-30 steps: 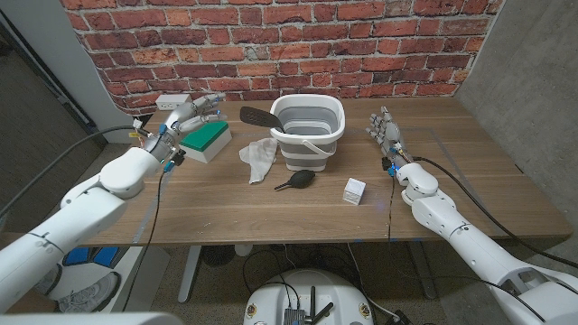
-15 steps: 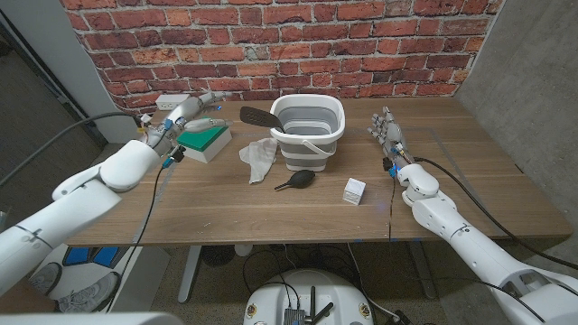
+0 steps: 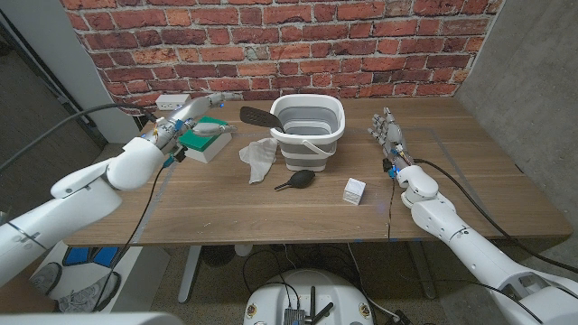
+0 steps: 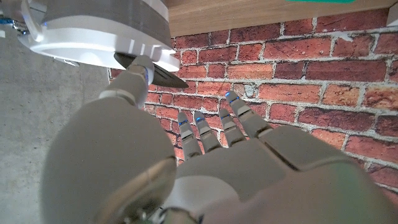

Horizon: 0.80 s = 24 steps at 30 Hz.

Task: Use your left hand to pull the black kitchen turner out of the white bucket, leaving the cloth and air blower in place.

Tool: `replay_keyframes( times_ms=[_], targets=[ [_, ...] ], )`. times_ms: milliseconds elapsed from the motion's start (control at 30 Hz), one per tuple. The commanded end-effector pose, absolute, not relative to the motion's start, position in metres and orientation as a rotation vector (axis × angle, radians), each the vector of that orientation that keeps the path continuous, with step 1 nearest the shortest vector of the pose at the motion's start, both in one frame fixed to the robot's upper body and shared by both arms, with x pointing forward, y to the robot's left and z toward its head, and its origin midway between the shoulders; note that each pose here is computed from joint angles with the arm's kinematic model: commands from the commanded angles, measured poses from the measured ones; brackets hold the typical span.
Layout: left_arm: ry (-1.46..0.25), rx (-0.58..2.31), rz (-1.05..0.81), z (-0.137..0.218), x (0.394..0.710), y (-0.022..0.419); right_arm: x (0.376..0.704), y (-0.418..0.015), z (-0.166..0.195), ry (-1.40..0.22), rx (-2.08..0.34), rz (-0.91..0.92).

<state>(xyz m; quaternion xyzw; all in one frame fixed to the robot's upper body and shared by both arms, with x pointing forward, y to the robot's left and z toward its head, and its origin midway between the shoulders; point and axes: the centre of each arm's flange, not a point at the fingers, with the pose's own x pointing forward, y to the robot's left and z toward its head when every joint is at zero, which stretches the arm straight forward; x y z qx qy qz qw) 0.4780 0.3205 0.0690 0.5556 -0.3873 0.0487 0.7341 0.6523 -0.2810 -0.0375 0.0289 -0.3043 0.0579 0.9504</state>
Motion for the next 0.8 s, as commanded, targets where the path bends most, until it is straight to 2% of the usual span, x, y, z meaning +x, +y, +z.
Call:
replay_keyframes(
  times_ms=[33, 800],
  targets=[
    [-0.881, 1.426, 0.195, 0.069, 0.467, 0.3, 0.651, -0.283, -0.038, -0.619, 0.066, 0.118],
    [-0.948, 1.774, 0.293, 0.069, 0.466, 0.26, 0.655, -0.291, -0.042, -0.606, 0.079, 0.109]
  ],
)
